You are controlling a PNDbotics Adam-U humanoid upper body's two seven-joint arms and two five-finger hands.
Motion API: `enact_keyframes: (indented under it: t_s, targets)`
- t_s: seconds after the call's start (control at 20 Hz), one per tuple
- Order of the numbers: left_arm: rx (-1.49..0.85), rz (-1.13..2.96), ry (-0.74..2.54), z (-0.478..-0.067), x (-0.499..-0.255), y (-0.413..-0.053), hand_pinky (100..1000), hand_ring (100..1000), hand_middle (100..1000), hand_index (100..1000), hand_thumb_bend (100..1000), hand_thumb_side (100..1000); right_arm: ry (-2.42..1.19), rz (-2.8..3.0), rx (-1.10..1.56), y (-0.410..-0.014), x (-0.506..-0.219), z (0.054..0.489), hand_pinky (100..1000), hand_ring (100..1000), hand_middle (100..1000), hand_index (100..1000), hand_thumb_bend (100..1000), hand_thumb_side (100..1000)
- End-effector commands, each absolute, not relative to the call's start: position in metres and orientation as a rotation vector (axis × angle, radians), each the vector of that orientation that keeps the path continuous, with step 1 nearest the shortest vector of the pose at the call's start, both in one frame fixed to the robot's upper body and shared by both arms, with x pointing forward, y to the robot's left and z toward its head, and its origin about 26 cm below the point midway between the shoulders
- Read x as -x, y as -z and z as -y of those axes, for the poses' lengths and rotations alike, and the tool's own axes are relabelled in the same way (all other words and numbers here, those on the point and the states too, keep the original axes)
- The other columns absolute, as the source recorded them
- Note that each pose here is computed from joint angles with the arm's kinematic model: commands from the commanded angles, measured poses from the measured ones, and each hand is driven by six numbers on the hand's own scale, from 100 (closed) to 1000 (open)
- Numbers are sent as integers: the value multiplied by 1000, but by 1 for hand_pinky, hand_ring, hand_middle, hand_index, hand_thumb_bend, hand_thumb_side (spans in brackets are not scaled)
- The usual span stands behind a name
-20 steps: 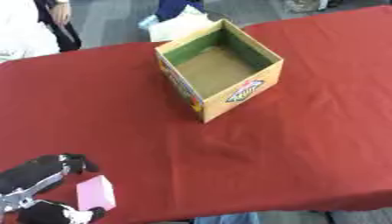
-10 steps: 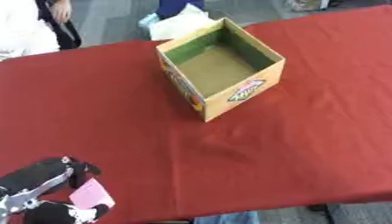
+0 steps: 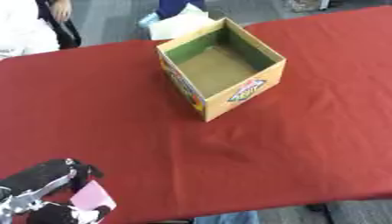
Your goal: Pick up objects on the table and place them in the box.
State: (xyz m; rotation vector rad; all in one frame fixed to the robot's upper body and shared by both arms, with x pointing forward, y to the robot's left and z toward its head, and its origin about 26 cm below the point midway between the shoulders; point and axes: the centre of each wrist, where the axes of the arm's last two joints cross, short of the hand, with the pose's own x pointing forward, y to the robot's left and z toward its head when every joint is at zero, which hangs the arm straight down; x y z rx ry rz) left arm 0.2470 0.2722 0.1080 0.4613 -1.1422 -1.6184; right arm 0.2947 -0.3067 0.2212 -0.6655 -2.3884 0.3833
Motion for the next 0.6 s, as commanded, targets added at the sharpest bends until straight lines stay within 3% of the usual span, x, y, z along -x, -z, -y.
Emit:
enact_keyframes:
  t_s: [0.05, 0.1, 0.15, 0.2, 0.25, 0.35, 0.45, 0.6]
  targets:
    - [-502, 1144, 1627, -275, -247, -114, 582, 629, 673, 871, 502, 714, -381, 2408, 675, -228, -292, 308, 880, 836, 797, 853, 216, 1000]
    - [-506, 1140, 1627, -275, -247, -114, 578, 621, 669, 872, 501, 714, -381, 2408, 674, -228, -292, 308, 880, 836, 797, 852, 216, 1000]
    - [-507, 1134, 1627, -275, -247, -113, 504, 507, 601, 865, 466, 666, -382, 2407, 673, -228, -292, 307, 880, 836, 797, 852, 216, 1000]
    - [-507, 1130, 1625, -276, -247, -112, 489, 491, 576, 862, 452, 647, -382, 2407, 672, -228, -292, 307, 880, 836, 797, 852, 216, 1000]
    - [-506, 1130, 1622, -276, -247, -111, 426, 431, 480, 852, 388, 583, -381, 2407, 672, -228, -292, 307, 880, 836, 797, 852, 212, 1000]
    - [-496, 1136, 1609, -275, -246, -111, 371, 394, 440, 840, 286, 487, -378, 2406, 673, -228, -292, 308, 880, 837, 797, 852, 209, 1000]
    - [-483, 1144, 1601, -275, -246, -112, 372, 396, 422, 819, 203, 426, -377, 2405, 674, -227, -292, 308, 880, 837, 797, 852, 212, 1000]
    - [-464, 1155, 1590, -276, -247, -114, 347, 376, 397, 796, 130, 419, -376, 2403, 675, -227, -292, 308, 880, 837, 796, 852, 211, 1000]
